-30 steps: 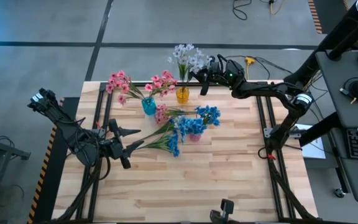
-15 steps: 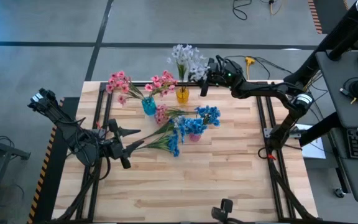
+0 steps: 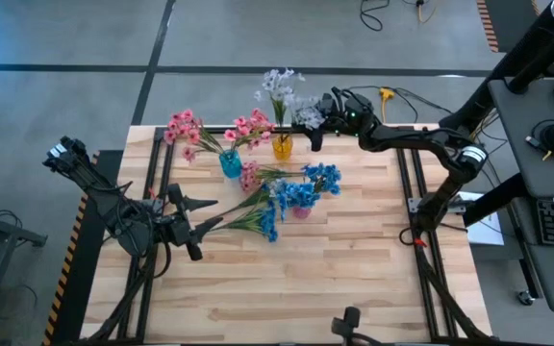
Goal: Sort flowers into vase by color
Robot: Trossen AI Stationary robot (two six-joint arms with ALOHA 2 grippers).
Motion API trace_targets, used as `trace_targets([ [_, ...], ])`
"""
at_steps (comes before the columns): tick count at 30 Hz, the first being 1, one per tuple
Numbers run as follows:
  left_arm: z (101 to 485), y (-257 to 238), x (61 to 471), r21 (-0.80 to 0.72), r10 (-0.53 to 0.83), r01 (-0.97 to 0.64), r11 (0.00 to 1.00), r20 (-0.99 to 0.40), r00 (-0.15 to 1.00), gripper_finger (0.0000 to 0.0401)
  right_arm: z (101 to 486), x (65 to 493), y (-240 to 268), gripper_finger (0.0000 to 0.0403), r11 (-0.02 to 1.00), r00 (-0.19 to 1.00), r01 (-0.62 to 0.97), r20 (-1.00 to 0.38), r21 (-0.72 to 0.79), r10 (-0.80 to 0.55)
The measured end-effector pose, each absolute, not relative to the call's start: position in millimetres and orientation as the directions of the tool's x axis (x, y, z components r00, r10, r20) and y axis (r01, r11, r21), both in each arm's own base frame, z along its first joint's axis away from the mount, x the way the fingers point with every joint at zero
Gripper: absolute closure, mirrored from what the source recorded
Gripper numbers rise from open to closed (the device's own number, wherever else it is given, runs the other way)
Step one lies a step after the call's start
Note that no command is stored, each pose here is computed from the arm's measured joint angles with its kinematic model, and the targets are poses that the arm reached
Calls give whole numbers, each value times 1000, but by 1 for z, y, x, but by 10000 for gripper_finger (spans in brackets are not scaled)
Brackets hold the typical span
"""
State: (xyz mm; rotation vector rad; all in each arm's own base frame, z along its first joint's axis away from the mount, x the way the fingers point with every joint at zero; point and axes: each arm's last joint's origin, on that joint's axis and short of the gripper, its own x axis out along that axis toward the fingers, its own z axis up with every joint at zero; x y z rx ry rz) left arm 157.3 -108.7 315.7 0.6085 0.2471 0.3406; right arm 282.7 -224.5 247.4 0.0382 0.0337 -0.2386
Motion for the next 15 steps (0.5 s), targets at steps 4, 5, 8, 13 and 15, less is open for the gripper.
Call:
trace_targets([
  [4, 316, -109, 157, 595, 382, -238, 768, -126, 915, 212, 253, 280, -224, 129, 970, 967, 240, -92, 35, -236],
  [5, 316, -109, 157, 595, 382, -238, 768, -126, 915, 212, 255, 280, -224, 126, 970, 966, 241, -105, 33, -236],
  [8, 316, -109, 157, 595, 382, -238, 768, -126, 915, 212, 261, 280, -224, 118, 970, 961, 240, -151, 36, -232],
  [13, 316, -109, 157, 595, 382, -238, 768, -126, 915, 212, 271, 279, -223, 109, 968, 943, 248, -240, 43, -231],
  [15, 316, -109, 157, 595, 382, -238, 768, -126, 915, 212, 276, 279, -223, 105, 966, 932, 256, -274, 36, -237],
])
